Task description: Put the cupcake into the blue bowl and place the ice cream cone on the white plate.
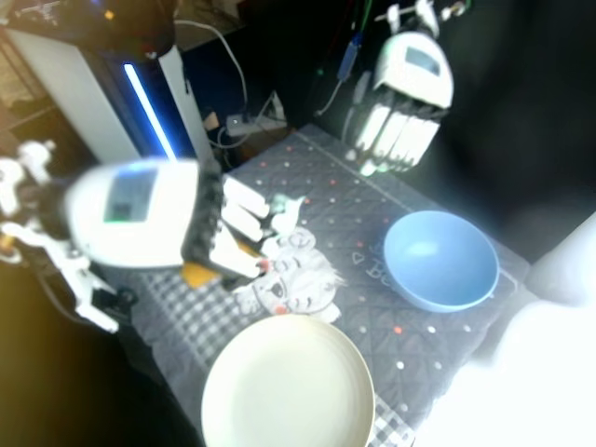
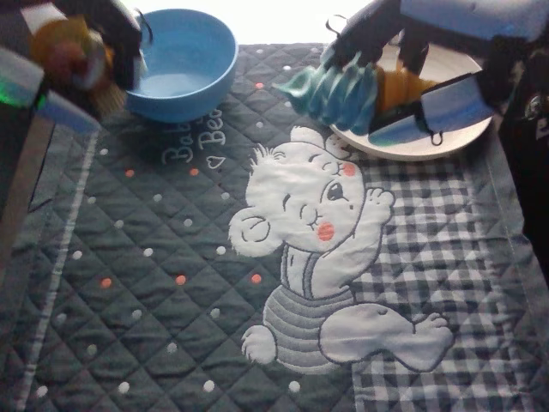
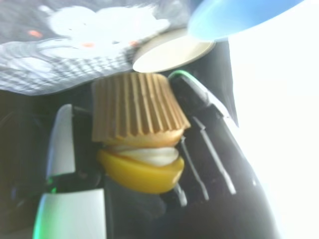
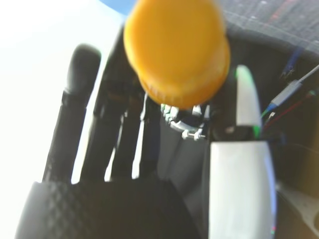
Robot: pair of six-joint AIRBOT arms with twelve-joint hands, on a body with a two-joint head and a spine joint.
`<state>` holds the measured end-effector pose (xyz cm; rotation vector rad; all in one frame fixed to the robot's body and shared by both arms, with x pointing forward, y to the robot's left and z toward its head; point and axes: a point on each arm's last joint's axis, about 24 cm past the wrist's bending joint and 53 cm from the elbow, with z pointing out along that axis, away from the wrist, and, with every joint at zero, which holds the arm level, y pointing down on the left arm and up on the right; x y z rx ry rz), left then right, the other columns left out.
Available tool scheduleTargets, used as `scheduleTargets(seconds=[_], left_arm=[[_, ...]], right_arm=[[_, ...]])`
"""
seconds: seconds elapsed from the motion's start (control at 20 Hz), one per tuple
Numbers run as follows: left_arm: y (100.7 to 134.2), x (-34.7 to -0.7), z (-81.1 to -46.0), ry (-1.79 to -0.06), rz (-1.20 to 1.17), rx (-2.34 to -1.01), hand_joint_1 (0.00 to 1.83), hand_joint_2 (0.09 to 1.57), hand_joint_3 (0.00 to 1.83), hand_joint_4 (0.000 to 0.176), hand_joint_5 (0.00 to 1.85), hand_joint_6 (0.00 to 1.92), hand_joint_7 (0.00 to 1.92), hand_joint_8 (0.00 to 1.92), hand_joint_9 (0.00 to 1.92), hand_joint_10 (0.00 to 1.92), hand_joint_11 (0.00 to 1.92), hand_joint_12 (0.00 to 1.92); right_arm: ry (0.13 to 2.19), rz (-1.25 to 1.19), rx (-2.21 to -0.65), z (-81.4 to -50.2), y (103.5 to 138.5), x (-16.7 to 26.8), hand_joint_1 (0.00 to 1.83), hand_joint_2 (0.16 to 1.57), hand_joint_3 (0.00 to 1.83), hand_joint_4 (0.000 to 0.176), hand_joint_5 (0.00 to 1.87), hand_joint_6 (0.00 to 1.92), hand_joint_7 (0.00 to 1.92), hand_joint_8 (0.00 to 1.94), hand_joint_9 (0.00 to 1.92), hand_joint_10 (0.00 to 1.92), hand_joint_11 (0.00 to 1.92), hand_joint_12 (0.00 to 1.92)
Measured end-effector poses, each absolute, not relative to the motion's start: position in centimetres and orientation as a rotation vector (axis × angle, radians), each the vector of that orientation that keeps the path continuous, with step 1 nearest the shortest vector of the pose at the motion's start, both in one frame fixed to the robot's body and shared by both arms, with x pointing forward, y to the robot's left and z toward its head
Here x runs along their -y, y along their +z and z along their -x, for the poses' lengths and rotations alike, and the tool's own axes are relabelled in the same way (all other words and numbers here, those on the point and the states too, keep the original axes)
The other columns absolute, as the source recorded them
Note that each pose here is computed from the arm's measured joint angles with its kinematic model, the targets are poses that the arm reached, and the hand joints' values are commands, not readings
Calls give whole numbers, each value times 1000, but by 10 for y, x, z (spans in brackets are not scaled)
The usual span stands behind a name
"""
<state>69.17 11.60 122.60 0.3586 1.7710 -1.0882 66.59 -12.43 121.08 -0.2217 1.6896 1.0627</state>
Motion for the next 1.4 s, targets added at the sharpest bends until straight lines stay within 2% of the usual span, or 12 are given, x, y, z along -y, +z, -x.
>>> scheduleTargets(seconds=[0.15,0.25,0.35,0.5,0.55,0.6,0.65,0.7,0.95,1.05,1.15,1.4], left_arm=[[1232,-113,-712,-1059,-325,-1754,1390,1064,1,0,978,995,1108,692,1043,956,832,896],[1231,-108,-726,-1053,-298,-1757,1389,1070,1,0,942,1095,1090,669,1076,898,934,829],[1229,-106,-737,-1041,-276,-1761,1398,1044,0,0,967,965,1211,383,1177,863,1103,779],[1224,-103,-753,-1011,-244,-1768,1401,1016,0,0,1048,769,1370,124,1208,886,1101,865],[1223,-102,-758,-1002,-232,-1769,1308,1001,3,0,1124,695,1448,134,1278,632,1094,1018],[1224,-103,-762,-995,-217,-1767,1382,1013,0,0,1072,742,1423,46,1207,890,1073,1082],[1225,-104,-768,-987,-198,-1765,1398,1026,0,0,1038,777,1395,26,1175,923,1048,1002],[1224,-103,-771,-982,-192,-1766,1400,1029,0,0,1031,838,1376,20,1166,914,1044,944],[1223,-104,-787,-930,-151,-1768,1399,1033,2,0,1028,878,1356,18,1158,917,1067,975],[1221,-99,-792,-918,-148,-1770,1402,1022,0,0,1041,876,1270,281,1213,746,1070,751],[1221,-90,-794,-913,-159,-1776,1400,1032,0,0,1010,903,1194,474,1196,771,1033,752],[1221,-84,-794,-908,-172,-1777,1400,1032,1,0,1049,780,1232,389,1140,936,986,872]], right_arm=[[1023,181,-1709,-681,1206,134,1260,1068,0,0,977,924,1203,686,1440,42,1056,1007],[1010,156,-1706,-687,1207,141,1289,1056,0,0,1052,666,1190,831,1476,55,1089,1004],[982,142,-1718,-694,1204,149,1290,1065,1,0,1008,714,1186,848,1486,55,1117,945],[955,95,-1726,-707,1200,161,1291,1065,0,0,1007,716,1194,833,1485,41,1135,895],[948,83,-1733,-711,1198,162,1293,1060,0,0,1022,685,1204,820,1497,41,1149,887],[942,79,-1738,-713,1196,162,1296,1048,0,0,1040,683,1238,742,1491,33,1148,874],[935,75,-1748,-717,1191,160,1289,1044,0,0,1016,803,1285,594,1485,22,1170,826],[929,72,-1754,-719,1188,160,1294,1047,2,0,1008,777,1268,658,1509,25,1200,813],[897,40,-1774,-734,1179,163,1295,1043,0,0,1038,732,1267,664,1501,13,1198,797],[884,33,-1779,-738,1177,166,1294,1050,1,0,1017,767,1244,707,1501,9,1184,819],[873,21,-1787,-742,1174,168,1289,1054,1,0,995,825,1249,677,1495,6,1187,822],[845,-7,-1774,-749,1174,174,1278,1074,1,0,960,878,1188,791,1478,3,1165,863]])
